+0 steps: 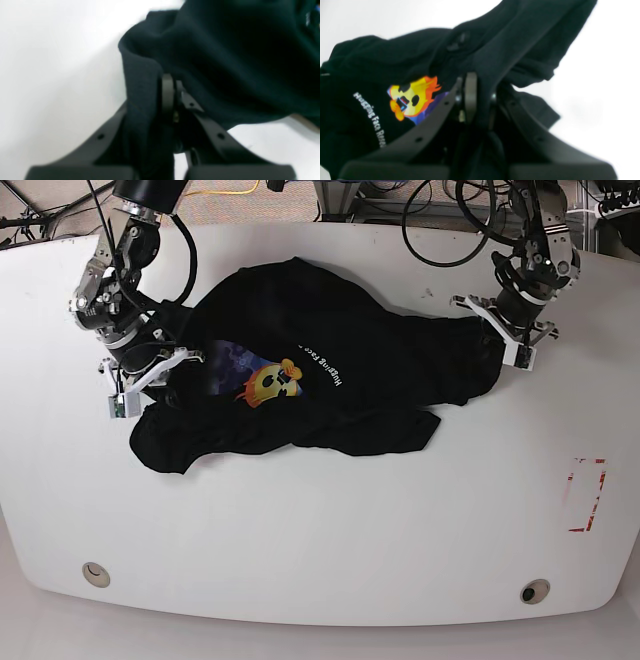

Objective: Fold the T-shirt properly
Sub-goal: 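Close both grippers on the shirt fabric and begin lifting, then lift the shirt with both grippers and stretch it apart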

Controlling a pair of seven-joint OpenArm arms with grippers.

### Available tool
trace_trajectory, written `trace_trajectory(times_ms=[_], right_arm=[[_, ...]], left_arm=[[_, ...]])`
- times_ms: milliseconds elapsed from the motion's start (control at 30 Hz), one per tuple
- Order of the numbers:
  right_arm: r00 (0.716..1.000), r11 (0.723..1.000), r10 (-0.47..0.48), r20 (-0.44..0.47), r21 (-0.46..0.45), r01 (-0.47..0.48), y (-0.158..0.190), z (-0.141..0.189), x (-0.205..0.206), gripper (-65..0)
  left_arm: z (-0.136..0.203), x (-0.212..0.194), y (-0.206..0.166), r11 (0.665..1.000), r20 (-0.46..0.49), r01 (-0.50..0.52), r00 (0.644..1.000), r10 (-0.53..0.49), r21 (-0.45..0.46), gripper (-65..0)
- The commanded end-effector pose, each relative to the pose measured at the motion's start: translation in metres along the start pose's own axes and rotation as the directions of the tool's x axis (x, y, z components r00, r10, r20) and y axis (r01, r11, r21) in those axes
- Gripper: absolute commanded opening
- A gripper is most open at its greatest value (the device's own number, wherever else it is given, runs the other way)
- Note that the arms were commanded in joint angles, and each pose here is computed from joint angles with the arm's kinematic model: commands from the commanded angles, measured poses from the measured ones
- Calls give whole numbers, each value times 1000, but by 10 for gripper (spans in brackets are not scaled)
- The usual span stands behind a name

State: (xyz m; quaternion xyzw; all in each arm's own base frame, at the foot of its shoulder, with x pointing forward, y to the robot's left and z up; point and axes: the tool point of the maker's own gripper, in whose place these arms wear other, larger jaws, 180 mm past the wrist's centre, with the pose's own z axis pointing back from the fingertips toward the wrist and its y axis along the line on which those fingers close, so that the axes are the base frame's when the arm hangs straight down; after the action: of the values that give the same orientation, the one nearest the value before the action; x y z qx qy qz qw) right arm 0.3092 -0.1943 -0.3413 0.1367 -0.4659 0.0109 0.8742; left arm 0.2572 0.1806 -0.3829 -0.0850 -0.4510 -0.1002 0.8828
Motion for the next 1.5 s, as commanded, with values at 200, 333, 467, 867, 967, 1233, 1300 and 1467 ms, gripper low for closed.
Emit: trace_trajectory(times_ms=[200,333,467,867,967,1233,1300,1467], right_arm=[[986,993,113,120,2,-114,14,18,53,-649],[976,987,156,149,-2,-158,20,25,67,-650],[969,983,180,167,-6,-182,24,29,76,-650],[932,958,277,232,11,-287,41,36,109,-648],[918,947,302,255,27,-319,46,36,120,-647],[900,939,327,289,8,-344,45,36,145,-645],[882,939,326,340,-11,-343,44,38,167,-642],[873,939,326,363,-21,-342,43,37,184,-641]], left_arm=[[9,55,4,996,141,80,987,-83,23,-647],[14,75,3,993,186,114,975,-119,37,-647],[17,89,3,990,216,134,966,-141,45,-647],[28,130,0,976,297,207,930,-218,67,-649],[31,138,8,967,293,236,922,-252,92,-650],[35,161,15,955,317,270,901,-295,122,-650],[38,181,28,942,324,293,886,-332,164,-650],[40,200,47,935,328,277,882,-339,222,-650]])
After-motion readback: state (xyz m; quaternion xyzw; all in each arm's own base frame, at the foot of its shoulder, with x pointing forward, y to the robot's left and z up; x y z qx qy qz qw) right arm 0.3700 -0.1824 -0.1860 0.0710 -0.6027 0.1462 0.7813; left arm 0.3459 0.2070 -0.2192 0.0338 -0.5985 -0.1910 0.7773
